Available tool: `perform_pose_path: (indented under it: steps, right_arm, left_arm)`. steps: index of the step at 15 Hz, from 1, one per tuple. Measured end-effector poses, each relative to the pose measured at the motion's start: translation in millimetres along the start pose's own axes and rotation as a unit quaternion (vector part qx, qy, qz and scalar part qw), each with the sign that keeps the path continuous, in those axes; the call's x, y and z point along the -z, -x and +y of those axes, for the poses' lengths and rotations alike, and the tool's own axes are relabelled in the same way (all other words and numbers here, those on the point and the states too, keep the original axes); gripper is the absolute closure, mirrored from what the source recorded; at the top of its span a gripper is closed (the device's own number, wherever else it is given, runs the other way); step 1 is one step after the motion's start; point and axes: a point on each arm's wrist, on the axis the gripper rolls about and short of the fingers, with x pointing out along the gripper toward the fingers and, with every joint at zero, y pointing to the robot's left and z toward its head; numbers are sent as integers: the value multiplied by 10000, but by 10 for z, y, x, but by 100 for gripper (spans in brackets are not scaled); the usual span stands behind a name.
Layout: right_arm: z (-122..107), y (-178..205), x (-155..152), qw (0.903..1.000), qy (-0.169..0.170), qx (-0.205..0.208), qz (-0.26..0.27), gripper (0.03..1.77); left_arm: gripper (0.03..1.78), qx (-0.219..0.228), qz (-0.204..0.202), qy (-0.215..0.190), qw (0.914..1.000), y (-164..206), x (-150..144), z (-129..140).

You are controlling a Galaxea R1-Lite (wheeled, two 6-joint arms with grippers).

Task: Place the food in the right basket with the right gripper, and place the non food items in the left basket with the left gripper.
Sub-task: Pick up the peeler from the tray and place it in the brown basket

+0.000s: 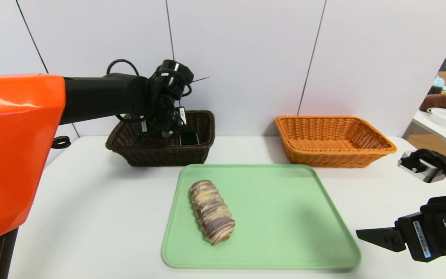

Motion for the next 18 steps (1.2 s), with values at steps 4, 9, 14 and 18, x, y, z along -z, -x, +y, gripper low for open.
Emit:
perform_pose_path:
  steps: [4,9,14,18]
  right_arm:
    - [-2,6,20,10000,4,-3,4,10]
    - [-3,7,32,10000,3,-1,12,10]
    - [-5,17,40,10000,2,-1,-1,10]
    - [-7,19,35,10000,-3,8,-15,10]
  left_arm:
    - [152,-64,16,-203,9998,-54,-12,45]
    - [152,-135,109,-217,9996,-142,48,39]
    - [152,-148,188,-274,9993,-154,73,41]
    - [145,-164,258,-315,9990,-175,109,47]
